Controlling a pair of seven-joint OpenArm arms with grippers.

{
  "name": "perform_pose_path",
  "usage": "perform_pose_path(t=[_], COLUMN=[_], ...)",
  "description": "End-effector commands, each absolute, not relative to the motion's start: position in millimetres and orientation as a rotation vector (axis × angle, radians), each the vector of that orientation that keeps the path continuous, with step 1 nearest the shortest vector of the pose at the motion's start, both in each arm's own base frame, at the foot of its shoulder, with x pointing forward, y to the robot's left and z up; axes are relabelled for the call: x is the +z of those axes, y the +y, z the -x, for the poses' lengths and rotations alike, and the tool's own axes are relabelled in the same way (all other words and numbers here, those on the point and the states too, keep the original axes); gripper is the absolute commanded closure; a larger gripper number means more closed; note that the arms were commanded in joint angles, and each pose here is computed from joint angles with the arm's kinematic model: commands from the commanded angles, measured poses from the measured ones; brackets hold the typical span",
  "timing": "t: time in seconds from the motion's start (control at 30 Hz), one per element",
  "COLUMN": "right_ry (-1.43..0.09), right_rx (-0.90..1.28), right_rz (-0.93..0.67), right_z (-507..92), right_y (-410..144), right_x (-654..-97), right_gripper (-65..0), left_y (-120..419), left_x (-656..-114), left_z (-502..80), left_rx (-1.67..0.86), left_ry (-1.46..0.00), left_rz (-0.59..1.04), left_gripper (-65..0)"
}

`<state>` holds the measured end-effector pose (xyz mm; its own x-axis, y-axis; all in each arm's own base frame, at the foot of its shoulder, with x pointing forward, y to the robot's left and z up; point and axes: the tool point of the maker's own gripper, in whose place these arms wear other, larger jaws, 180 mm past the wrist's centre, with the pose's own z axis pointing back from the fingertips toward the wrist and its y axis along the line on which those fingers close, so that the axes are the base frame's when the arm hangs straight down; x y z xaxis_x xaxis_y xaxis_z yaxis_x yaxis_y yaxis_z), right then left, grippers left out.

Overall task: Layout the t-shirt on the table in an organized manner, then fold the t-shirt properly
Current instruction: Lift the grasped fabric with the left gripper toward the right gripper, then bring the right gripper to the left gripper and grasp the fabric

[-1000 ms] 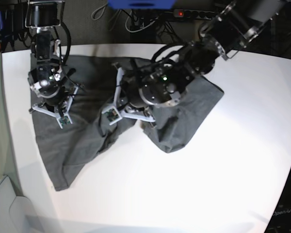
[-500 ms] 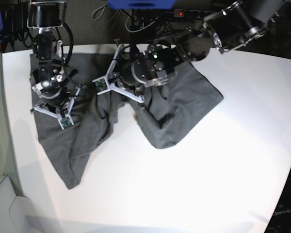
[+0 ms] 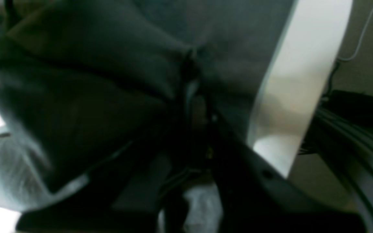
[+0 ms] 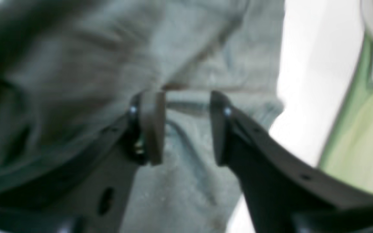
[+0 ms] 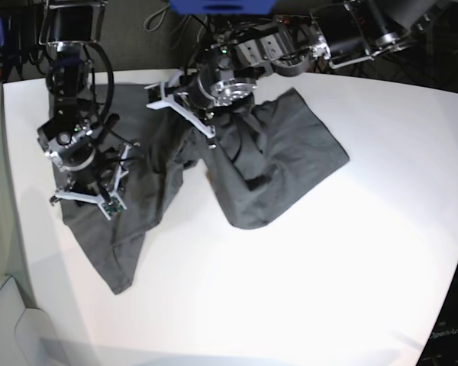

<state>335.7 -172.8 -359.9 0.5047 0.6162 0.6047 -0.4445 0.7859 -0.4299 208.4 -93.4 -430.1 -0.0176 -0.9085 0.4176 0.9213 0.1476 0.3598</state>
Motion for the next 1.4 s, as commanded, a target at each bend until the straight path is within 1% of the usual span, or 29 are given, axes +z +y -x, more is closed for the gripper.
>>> perform_pose_path(t=[0.0,0.07,0.13,0.27,0.43,0.63,0.73,0.8,0.9,1.37], right_ry=[-0.859,-0.844,-0.783,-0.728,-0.678,-0.687,-0.643,-0.570,-0.529,-0.490], right_rx=[0.656,0.699,0.766,0.845,0.949,1.045,1.119,1.179,1.242,1.400], right_rz=[0.267,0.290,0.308,0.332,0.345,0.371,0.366,0.380,0.388,0.444], right_z=[-343.6,-343.7,-335.8,-326.1,-324.3,-333.9,-333.0,-327.5,-322.3,-312.1], right_y=[-175.5,-168.1,-159.1,-139.3,-110.6,-85.1,-71.3,-70.7,-67.5,-67.3], right_x=[-339.2,-327.2,-327.7,-324.3,-325.4,-314.4,-327.1,-344.6,-356.8,-365.3], right_gripper=[-27.6,-29.7,-30.6,-30.6,-30.5,-30.6,-30.6,-30.4,-30.3,-30.6], left_y=[-86.1,-85.8,-86.4,-83.1,-82.9,-82.9,-83.6,-83.6,-83.6,-84.3], left_x=[-432.4,-432.3,-429.9,-424.5,-424.9,-424.9,-424.5,-424.5,-424.5,-423.9], left_z=[-213.4,-216.3,-220.5,-232.0,-233.3,-233.3,-233.2,-233.2,-233.2,-233.8], left_rx=[-1.446,-1.432,-1.397,-1.336,-1.334,-1.334,-1.334,-1.334,-1.334,-1.334], left_ry=[-0.620,-0.620,-0.626,-0.639,-0.639,-0.639,-0.641,-0.641,-0.641,-0.643], left_rz=[-0.015,-0.015,-0.006,-0.003,-0.008,-0.008,-0.007,-0.007,-0.007,-0.006], left_gripper=[-0.8,-0.7,-0.7,-0.7,-0.6,-0.6,-0.6,-0.6,-0.6,-0.5])
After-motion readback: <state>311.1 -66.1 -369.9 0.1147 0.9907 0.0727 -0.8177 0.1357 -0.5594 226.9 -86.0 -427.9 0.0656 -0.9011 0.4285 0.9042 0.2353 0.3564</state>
